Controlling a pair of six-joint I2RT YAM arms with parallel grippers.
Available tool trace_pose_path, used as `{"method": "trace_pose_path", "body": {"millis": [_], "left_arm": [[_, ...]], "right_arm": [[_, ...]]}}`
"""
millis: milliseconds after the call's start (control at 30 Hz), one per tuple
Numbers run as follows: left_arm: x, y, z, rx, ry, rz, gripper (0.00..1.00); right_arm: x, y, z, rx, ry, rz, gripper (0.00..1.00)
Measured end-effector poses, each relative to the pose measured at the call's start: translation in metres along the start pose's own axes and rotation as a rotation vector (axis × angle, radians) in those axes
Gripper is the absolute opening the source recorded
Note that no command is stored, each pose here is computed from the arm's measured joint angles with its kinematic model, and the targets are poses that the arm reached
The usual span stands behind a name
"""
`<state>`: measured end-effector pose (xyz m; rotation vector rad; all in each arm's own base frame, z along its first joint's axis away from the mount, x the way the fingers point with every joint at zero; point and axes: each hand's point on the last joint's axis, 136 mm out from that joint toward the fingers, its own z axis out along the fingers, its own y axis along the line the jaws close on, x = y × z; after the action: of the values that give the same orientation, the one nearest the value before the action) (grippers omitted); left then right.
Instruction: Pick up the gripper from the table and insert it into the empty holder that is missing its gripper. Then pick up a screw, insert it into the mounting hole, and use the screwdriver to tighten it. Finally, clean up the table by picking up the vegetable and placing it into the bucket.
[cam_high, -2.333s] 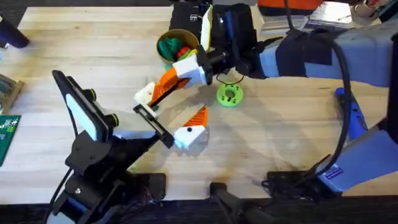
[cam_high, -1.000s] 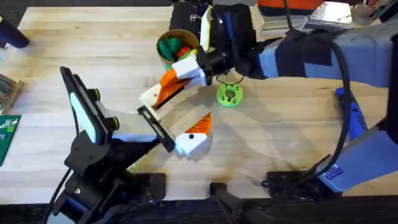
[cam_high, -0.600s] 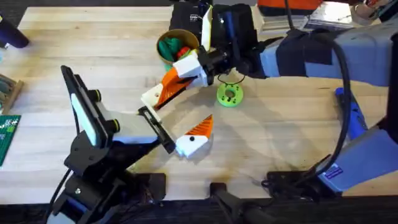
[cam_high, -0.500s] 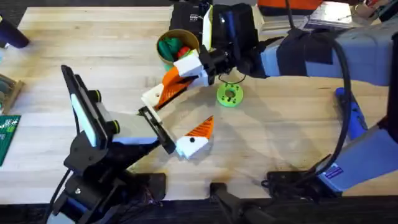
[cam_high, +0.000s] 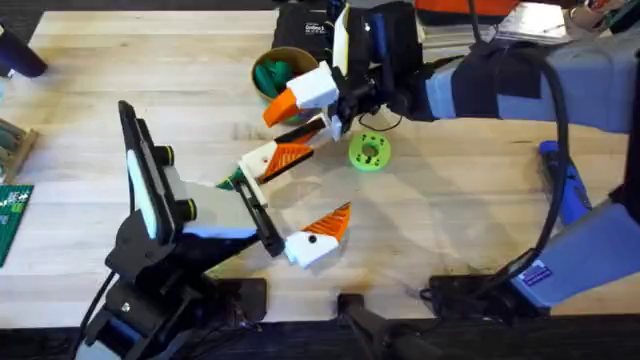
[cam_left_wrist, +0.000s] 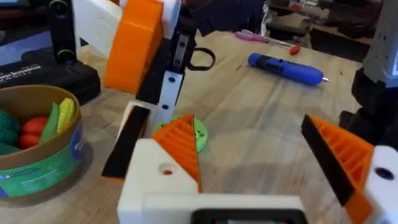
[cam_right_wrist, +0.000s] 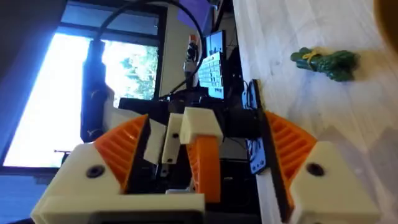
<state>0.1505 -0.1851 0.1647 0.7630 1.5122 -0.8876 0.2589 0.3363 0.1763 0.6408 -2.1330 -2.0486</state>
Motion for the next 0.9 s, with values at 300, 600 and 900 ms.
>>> {"method": "trace_pose_path", "body": {"millis": [300, 600, 900], "left_arm": [[0.0, -0.001, 0.0, 0.004, 0.001, 0.0, 0.986], [0.0, -0.001, 0.0, 0.008, 0.001, 0.0, 0.986], [0.0, -0.002, 0.0, 0.009, 0.001, 0.0, 0.986]], "right_arm": [[0.003, 0.002, -0.021, -0.042, 0.005, 0.004, 0.992], [0.026, -0.012, -0.026, -0.044, 0.021, 0.149, 0.994], [0.042, -0.011, -0.026, -0.041, 0.032, 0.13, 0.995]]}}
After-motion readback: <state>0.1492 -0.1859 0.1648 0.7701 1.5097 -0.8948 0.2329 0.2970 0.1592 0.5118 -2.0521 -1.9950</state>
